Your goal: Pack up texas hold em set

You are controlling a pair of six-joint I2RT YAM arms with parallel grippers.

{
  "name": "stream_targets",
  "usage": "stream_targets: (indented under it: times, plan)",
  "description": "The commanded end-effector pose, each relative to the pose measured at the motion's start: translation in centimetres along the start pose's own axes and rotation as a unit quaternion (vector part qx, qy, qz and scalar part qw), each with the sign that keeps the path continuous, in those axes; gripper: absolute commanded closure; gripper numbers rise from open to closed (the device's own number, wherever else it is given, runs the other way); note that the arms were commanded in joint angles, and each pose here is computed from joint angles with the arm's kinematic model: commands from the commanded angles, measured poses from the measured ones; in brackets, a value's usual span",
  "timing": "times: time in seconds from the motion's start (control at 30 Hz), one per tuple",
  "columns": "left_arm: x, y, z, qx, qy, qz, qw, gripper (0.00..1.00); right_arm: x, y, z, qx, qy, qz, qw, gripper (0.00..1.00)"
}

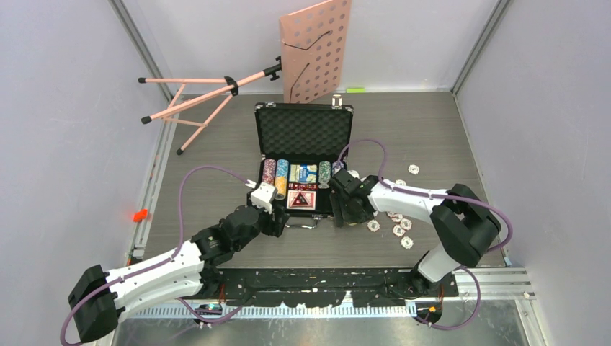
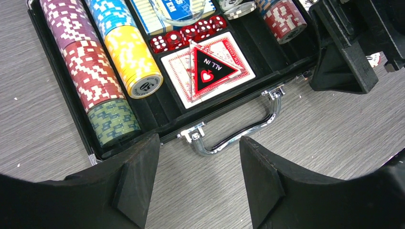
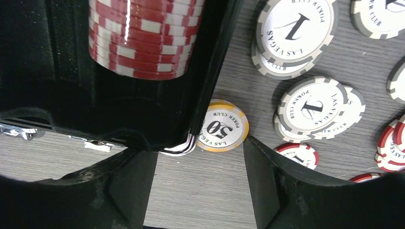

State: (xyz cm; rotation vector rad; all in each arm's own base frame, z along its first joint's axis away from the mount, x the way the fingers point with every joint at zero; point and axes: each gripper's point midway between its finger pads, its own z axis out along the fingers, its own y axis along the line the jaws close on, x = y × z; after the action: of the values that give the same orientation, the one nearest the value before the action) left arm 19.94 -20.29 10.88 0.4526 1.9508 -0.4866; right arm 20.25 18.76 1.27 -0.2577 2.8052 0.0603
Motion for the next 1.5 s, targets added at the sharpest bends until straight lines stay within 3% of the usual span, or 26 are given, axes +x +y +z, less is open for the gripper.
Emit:
stream_targets:
  times: [0.0,0.2,0.33,0.87,0.93,1.0,1.1,1.17,1.47]
  plan:
    - [-1.4,-0.6,0.2,0.011,-0.027,0.001,1.000,0.35,-2.2,-1.1,2.4,0.044,-0.029,0.026,0.998,0.31]
    - [-1.4,-0.5,0.2,0.009,-0.027,0.001,1.000,0.35,-2.7,-1.1,2.6,0.047,-0.039,0.022,0.998,0.49]
    - [-1.4,-0.4,0.2,0.008,-0.027,0.002,1.000,0.35,-2.6,-1.1,1.8,0.049,-0.053,0.027,0.997,0.56]
    - [-1.4,-0.5,0.2,0.010,-0.025,0.003,1.000,0.35,3.1,3.3,-1.8,0.017,-0.055,0.023,0.998,0.56]
    - [-1.4,-0.5,0.2,0.011,-0.026,0.002,1.000,0.35,3.1,3.4,-2.2,0.019,-0.061,0.026,0.998,0.54]
    - [-1.3,-0.5,0.2,0.011,-0.026,0.002,1.000,0.35,2.8,3.1,-2.5,0.028,-0.069,0.030,0.997,0.44]
    - [-1.4,-0.6,0.2,0.012,-0.025,0.002,1.000,0.35,2.0,2.4,-3.1,0.044,-0.082,0.035,0.995,0.19]
    - [-1.4,-0.6,0.1,0.012,-0.026,0.002,1.000,0.35,1.1,2.0,-3.3,0.051,-0.095,0.042,0.993,0.10]
    - [-1.4,-0.6,0.0,0.014,-0.027,0.001,1.000,0.35,-1.9,0.8,-0.1,0.041,-0.162,0.078,0.983,0.10]
